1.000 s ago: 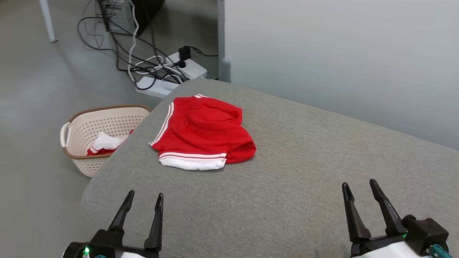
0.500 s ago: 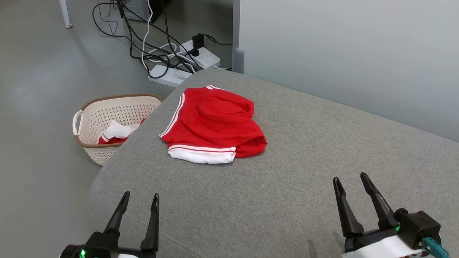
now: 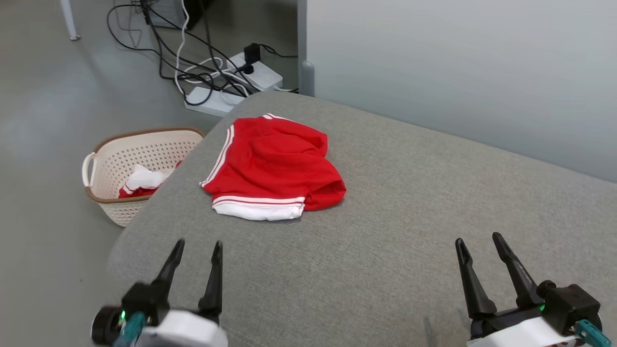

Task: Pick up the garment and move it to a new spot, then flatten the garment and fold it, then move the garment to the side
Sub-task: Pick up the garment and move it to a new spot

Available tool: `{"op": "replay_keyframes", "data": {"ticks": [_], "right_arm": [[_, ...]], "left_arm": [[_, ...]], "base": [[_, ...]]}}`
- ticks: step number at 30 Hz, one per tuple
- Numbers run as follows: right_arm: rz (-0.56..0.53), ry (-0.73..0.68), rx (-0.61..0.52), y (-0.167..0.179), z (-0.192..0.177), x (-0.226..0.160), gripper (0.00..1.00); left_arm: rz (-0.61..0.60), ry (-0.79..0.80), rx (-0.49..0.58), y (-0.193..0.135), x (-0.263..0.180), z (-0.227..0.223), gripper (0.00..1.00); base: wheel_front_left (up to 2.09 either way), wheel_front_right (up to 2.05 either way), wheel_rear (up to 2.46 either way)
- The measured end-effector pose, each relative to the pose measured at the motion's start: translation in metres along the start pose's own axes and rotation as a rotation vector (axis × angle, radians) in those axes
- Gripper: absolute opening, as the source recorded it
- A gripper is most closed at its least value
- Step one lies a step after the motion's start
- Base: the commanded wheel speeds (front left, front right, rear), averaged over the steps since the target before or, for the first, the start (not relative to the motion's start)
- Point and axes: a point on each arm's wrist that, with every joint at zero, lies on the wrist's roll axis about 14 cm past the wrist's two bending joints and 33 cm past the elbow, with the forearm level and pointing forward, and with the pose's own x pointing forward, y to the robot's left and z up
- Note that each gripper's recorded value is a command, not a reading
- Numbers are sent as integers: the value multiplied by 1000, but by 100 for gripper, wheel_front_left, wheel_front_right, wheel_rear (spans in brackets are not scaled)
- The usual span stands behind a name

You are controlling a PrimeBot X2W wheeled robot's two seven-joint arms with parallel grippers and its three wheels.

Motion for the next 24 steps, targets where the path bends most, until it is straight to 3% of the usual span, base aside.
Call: {"op": "replay_keyframes", "data": {"ticks": [10, 24], "right_arm": [[-94, 10, -29, -42, -3, -11, 100], [-216, 32, -60, -100, -10, -24, 100]], "left_arm": [[-130, 79, -5, -58, 77, 3, 100], [-261, 300, -16, -133, 150, -46, 100]], "base": [[0, 0, 0], [0, 0, 0]]}}
